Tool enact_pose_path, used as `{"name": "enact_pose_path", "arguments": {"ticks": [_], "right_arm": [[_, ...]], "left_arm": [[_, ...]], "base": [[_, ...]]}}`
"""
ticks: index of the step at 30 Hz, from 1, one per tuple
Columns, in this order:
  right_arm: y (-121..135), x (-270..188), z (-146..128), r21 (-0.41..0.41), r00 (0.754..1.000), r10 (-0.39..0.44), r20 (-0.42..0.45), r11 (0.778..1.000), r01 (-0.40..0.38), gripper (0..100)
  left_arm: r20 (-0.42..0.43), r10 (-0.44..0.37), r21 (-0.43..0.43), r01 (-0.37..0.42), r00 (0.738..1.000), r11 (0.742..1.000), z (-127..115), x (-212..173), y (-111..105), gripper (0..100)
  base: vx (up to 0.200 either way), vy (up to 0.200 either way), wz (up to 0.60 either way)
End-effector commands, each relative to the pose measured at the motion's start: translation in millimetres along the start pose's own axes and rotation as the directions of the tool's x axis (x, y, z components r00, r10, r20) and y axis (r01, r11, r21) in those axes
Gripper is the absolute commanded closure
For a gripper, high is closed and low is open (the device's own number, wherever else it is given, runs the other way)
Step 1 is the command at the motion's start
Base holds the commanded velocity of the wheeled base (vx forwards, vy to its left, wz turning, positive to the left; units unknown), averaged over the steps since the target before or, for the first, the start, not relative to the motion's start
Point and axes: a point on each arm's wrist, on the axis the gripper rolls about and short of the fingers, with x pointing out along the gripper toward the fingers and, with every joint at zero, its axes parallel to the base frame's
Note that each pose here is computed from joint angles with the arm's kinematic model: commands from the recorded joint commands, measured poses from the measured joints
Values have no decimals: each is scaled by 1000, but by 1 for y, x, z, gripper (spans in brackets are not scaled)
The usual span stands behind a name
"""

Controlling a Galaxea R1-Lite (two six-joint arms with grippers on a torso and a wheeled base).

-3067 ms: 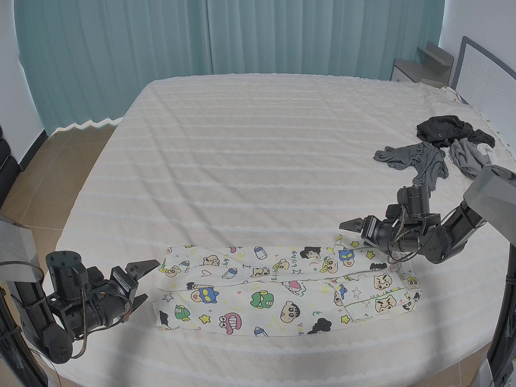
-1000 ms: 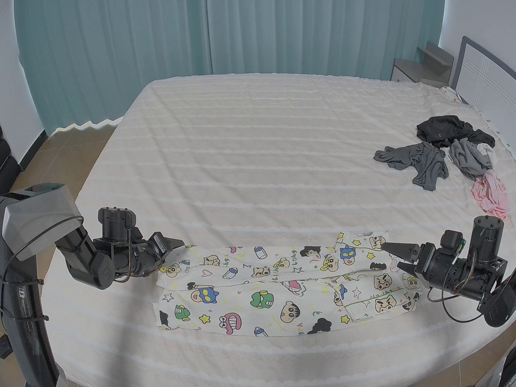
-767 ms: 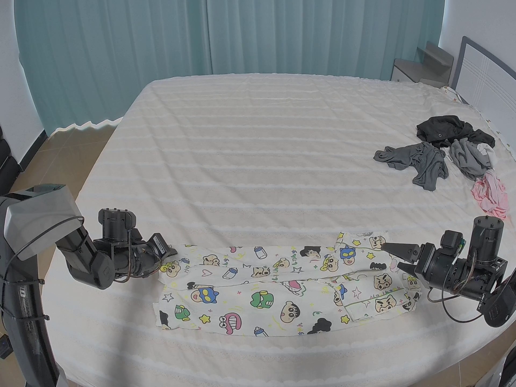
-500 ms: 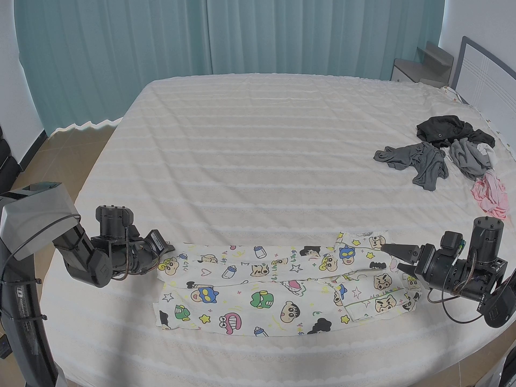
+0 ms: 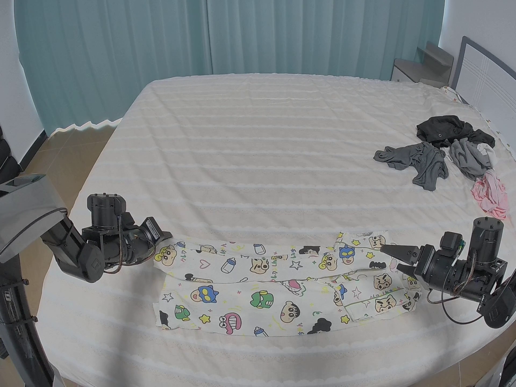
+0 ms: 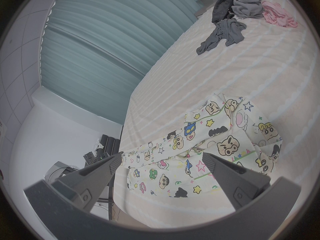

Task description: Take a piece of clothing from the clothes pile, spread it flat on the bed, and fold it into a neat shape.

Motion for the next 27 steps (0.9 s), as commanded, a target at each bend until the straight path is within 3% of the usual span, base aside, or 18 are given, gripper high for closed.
{"name": "enact_pose_path", "arguments": {"ticks": [1,11,14,16,19,27], "right_arm": [[1,0,0,-2,1000,4,-2,1000,-4,0],[1,0,-2,-3,1000,5,-9,1000,-5,0],[1,0,-3,-4,1000,5,-11,1000,-5,0],[2,0,-3,-5,1000,6,-10,1000,-6,0],[3,-1,-4,-8,1000,12,-15,1000,-12,0],[3,-1,-5,-7,1000,11,-20,1000,-11,0]], "left_arm": [[27,-35,17,35,999,999,7,-11,-12,100],[85,-113,97,105,990,990,6,-14,-19,100],[81,-116,199,98,990,975,-1,-12,-19,100],[75,-112,213,94,991,973,-3,-12,-17,100],[31,-87,215,78,996,973,-15,-7,-10,100],[10,-40,187,38,999,982,-17,7,8,100]], "base": [[0,0,0],[0,0,0],[0,0,0],[0,0,0],[0,0,0],[0,0,0]]}}
